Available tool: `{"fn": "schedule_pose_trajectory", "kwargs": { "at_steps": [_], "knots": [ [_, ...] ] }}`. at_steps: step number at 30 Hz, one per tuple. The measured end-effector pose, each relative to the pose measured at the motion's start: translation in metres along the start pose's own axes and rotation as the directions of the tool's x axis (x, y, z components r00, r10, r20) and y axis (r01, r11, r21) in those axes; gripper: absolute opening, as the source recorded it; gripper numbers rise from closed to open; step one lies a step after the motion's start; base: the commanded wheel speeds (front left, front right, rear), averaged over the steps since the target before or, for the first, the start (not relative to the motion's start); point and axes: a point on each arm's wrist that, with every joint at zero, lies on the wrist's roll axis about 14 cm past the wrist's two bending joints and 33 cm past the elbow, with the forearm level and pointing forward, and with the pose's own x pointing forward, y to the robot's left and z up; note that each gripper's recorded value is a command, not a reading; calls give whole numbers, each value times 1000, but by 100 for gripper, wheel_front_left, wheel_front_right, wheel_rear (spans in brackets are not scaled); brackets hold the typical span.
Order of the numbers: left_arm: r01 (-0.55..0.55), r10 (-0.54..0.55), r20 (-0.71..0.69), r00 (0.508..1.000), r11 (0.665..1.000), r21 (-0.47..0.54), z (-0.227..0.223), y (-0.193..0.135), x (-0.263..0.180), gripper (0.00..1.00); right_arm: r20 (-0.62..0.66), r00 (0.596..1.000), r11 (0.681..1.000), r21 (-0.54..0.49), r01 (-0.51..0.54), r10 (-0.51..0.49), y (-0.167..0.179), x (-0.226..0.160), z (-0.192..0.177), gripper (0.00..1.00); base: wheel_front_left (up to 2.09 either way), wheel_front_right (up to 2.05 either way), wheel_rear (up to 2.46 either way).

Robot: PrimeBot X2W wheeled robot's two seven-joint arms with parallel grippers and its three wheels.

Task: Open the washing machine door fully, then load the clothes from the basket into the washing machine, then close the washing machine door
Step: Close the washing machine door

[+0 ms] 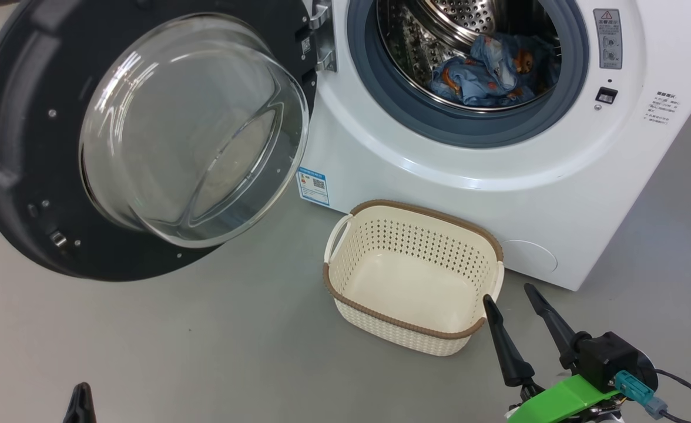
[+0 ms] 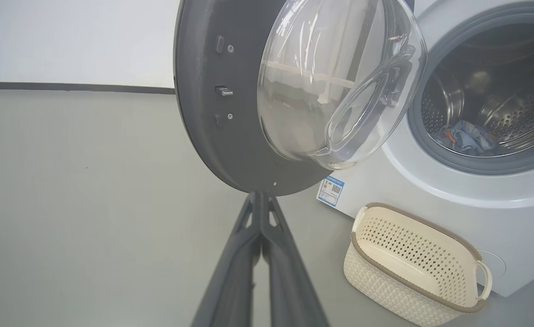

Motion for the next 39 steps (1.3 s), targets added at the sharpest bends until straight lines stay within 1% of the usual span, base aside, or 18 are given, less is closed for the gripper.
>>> {"fn": "schedule_pose_trajectory", "kwargs": {
  "at_steps": [7,12,15,17,19,22,27,29,31,33,36,38,39],
  "knots": [
    [33,-33,20,999,999,-21,6,-3,5,0,5,1000,1000,3,11,-11,-3,-2,2,100,0,0,0],
    [52,-47,122,991,998,-38,37,-3,23,0,11,1000,1000,8,23,-23,-6,-5,4,100,0,0,0],
    [48,-40,173,984,998,-47,53,3,32,0,14,999,1000,6,31,-31,-8,-7,6,100,0,0,0],
    [35,-16,212,977,996,-87,65,11,41,0,16,999,999,5,36,-36,-10,-8,7,100,0,0,0],
    [47,-25,242,970,995,-85,76,14,49,0,16,999,999,4,41,-41,-12,-9,7,100,0,0,0],
    [48,-7,294,956,990,-133,96,22,62,0,14,999,999,6,49,-49,-14,-10,6,100,0,0,0],
    [72,20,366,930,969,-235,129,32,82,0,9,998,998,9,61,-61,-18,-12,3,100,0,0,0],
    [87,33,386,922,953,-289,146,38,95,0,4,998,998,11,67,-67,-20,-14,2,100,0,0,0],
    [91,44,385,922,941,-325,153,43,105,0,1,997,997,13,73,-73,-22,-15,0,100,0,0,0],
    [98,56,379,924,922,-374,157,46,114,0,-3,997,997,15,79,-79,-24,-16,-1,100,0,0,0],
    [104,53,368,928,913,-394,162,50,126,0,-7,996,996,20,87,-87,-27,-17,-3,100,0,0,0],
    [113,56,357,932,894,-434,165,51,134,0,-11,995,995,22,95,-94,-30,-18,-5,100,0,0,0],
    [117,61,347,936,875,-469,164,51,138,0,-13,995,995,24,98,-98,-31,-19,-6,100,0,0,0]
  ]
}}
